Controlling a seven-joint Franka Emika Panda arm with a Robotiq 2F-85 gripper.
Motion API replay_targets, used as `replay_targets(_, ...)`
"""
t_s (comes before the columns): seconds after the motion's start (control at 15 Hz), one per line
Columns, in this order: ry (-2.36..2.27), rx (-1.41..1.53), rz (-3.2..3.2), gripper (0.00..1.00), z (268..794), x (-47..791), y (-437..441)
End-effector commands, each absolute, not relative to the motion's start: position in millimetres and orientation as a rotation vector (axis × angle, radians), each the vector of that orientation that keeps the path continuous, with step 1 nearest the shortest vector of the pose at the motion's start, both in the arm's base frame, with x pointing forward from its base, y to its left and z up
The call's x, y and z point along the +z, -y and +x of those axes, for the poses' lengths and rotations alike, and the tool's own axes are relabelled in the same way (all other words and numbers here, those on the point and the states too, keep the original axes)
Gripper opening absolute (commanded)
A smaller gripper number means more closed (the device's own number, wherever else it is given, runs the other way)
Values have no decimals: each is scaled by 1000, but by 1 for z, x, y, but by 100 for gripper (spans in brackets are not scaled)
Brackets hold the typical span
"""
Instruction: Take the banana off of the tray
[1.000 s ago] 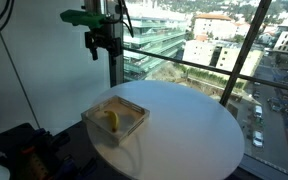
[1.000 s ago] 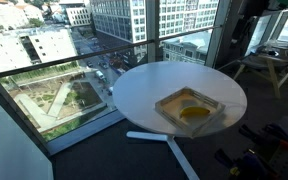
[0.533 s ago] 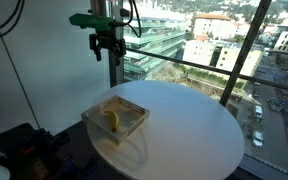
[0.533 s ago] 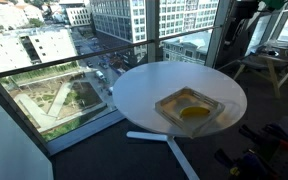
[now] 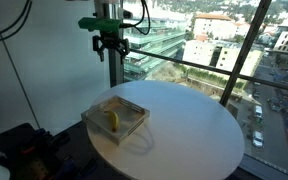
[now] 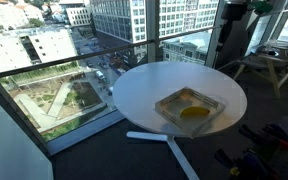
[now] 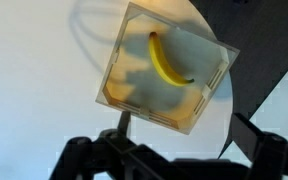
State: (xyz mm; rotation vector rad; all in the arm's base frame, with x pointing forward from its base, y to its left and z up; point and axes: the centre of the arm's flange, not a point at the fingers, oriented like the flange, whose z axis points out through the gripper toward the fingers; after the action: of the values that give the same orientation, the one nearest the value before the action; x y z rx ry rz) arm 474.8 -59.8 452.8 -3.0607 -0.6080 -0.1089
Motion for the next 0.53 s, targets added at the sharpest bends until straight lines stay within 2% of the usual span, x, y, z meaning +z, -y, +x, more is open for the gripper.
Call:
replay_targets(0.0,784,-143,-3016,100,493,455,58)
replay_targets(0.47,1097,-174,-2912,100,505,457,53)
